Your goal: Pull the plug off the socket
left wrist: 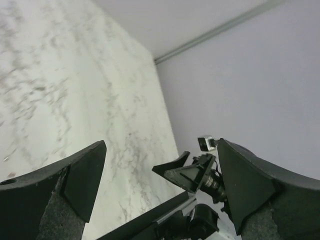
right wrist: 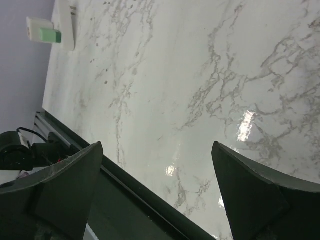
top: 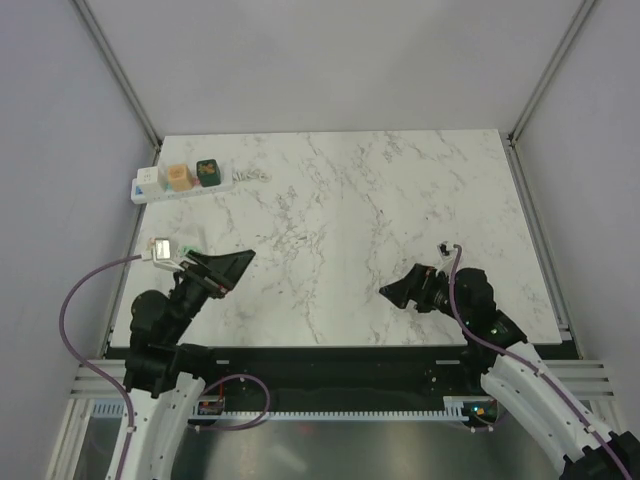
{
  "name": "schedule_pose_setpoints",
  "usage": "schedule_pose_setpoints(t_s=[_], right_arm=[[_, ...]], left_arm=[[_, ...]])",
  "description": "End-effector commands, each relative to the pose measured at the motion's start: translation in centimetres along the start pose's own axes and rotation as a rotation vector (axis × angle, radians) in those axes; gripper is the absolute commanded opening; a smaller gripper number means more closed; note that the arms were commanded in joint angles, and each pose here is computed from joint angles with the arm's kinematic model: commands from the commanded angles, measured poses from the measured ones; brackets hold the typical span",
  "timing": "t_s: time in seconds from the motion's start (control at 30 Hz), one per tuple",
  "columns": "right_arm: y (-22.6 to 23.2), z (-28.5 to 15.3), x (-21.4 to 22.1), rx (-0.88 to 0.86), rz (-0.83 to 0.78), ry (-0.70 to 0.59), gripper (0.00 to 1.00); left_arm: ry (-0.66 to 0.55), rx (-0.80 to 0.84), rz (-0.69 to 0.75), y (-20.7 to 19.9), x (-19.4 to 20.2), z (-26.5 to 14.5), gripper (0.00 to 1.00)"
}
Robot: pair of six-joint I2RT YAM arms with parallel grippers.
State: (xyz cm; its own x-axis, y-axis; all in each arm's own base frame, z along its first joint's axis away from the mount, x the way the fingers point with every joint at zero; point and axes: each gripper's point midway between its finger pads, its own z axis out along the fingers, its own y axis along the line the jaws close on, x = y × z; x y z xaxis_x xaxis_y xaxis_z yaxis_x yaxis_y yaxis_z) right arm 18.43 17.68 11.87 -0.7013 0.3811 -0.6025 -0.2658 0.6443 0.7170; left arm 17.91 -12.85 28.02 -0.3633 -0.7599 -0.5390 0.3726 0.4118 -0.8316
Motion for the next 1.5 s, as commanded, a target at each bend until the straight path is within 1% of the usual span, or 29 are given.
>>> schedule_pose_setpoints(t_s=[0.0,0.03,0.07,0.1,0.13,0.2,0.23,0.3,0.33,0.37,0.4,0.47,0.5,0.57,0.6,0.67,0.77,0.8,0.83,0.87,0.93,0.97,1.03,1.07,1.1,1.2,1.37,1.47], right_arm=[[-0.4,0.0,-2.1,0.065,-0.076,-0.052,0.98],[-0.5,0.2,-2.1,0.072,-0.082,-0.046,0.98],[-0.5,0.3,-2.3,0.074,-0.096,-0.044,0.98],[-0.2,0.4,-2.5,0.066,-0.105,-0.044,0.98],[0.1,0.8,-2.5,0.046,-0.112,-0.028,0.98],[0.7,1.3,-2.5,0.008,-0.115,-0.023,0.98],[0.6,1.9,-2.4,0.003,-0.105,-0.007,0.98],[1.3,2.7,-3.0,-0.027,-0.099,-0.009,0.98],[1.0,3.7,-2.8,-0.02,-0.087,0.013,0.98],[1.2,4.1,-2.7,-0.033,-0.082,0.034,0.98],[1.6,4.5,-3.0,-0.045,-0.071,0.039,0.98],[1.6,5.8,-2.9,-0.048,-0.054,0.064,0.98],[2.4,6.3,-3.6,-0.067,-0.06,0.054,0.98],[2.7,7.2,-3.2,-0.069,-0.061,0.081,0.98],[3.3,7.6,-3.8,-0.069,-0.068,0.066,0.98],[3.9,8.3,-3.5,-0.069,-0.066,0.085,0.98],[5.3,8.8,-3.3,-0.089,-0.05,0.093,0.98],[5.7,8.8,-3.3,-0.099,-0.046,0.089,0.98],[5.9,8.9,-3.2,-0.102,-0.034,0.089,0.98],[6.3,8.7,-2.6,-0.115,-0.035,0.099,0.98],[6.6,8.5,-2.5,-0.115,-0.039,0.089,0.98],[6.6,8.3,-1.9,-0.114,-0.043,0.097,0.98],[6.6,7.9,-1.8,-0.116,-0.046,0.088,0.98],[6.4,7.8,-1.7,-0.107,-0.046,0.083,0.98],[5.9,7.6,-1.3,-0.096,-0.044,0.093,0.98],[5.5,6.8,-1.0,-0.08,-0.059,0.093,0.98],[5.4,5.3,-1.2,-0.073,-0.089,0.075,0.98],[5.3,4.7,-1.1,-0.067,-0.112,0.072,0.98]], left_arm=[[0.02,-0.502,-0.069,7.5,0.1,-2.0,1.0],[0.105,-0.523,-0.036,7.7,1.0,-1.9,1.0],[0.162,-0.479,0.088,6.7,0.9,-1.9,1.0],[0.251,-0.423,0.126,5.8,1.9,-1.8,1.0],[0.28,-0.443,0.14,6.2,2.1,-1.8,1.0],[0.263,-0.501,0.089,6.6,1.9,-2.0,1.0],[0.263,-0.502,0.079,6.6,1.9,-2.1,1.0],[0.263,-0.504,0.077,6.5,1.9,-2.1,1.0],[0.254,-0.511,0.082,6.3,1.5,-2.1,1.0],[0.267,-0.572,0.059,7.1,1.8,-2.7,1.0],[0.231,-0.65,0.06,8.2,1.1,-3.1,1.0],[0.221,-0.793,0.046,9.3,0.5,-4.7,1.0],[0.197,-0.918,0.062,11.0,-0.3,-5.5,1.0],[0.145,-1.043,0.045,11.5,-1.6,-6.5,1.0],[0.148,-1.166,0.059,12.8,-2.0,-7.7,1.0],[0.14,-1.235,0.062,13.0,-2.8,-7.8,1.0],[0.122,-1.405,0.069,13.7,-4.2,-8.6,1.0],[0.083,-1.464,0.101,14.0,-5.3,-9.1,1.0],[0.065,-1.514,0.103,13.8,-6.1,-9.3,1.0],[0.018,-1.551,0.119,13.8,-7.1,-9.7,1.0],[-0.004,-1.548,0.144,13.6,-8.4,-8.8,1.0],[-0.025,-1.549,0.139,13.8,-9.0,-8.6,1.0],[-0.024,-1.541,0.119,14.4,-9.5,-7.8,1.0],[-0.031,-1.55,0.096,15.4,-10.2,-7.2,1.0],[0.016,-1.521,0.054,15.7,-9.6,-6.2,1.0],[0.008,-1.534,-0.02,17.5,-10.4,-5.2,1.0],[-0.01,-1.522,-0.038,19.8,-11.2,-3.4,1.0],[-0.027,-1.572,-0.079,21.3,-11.2,-3.6,1.0]])
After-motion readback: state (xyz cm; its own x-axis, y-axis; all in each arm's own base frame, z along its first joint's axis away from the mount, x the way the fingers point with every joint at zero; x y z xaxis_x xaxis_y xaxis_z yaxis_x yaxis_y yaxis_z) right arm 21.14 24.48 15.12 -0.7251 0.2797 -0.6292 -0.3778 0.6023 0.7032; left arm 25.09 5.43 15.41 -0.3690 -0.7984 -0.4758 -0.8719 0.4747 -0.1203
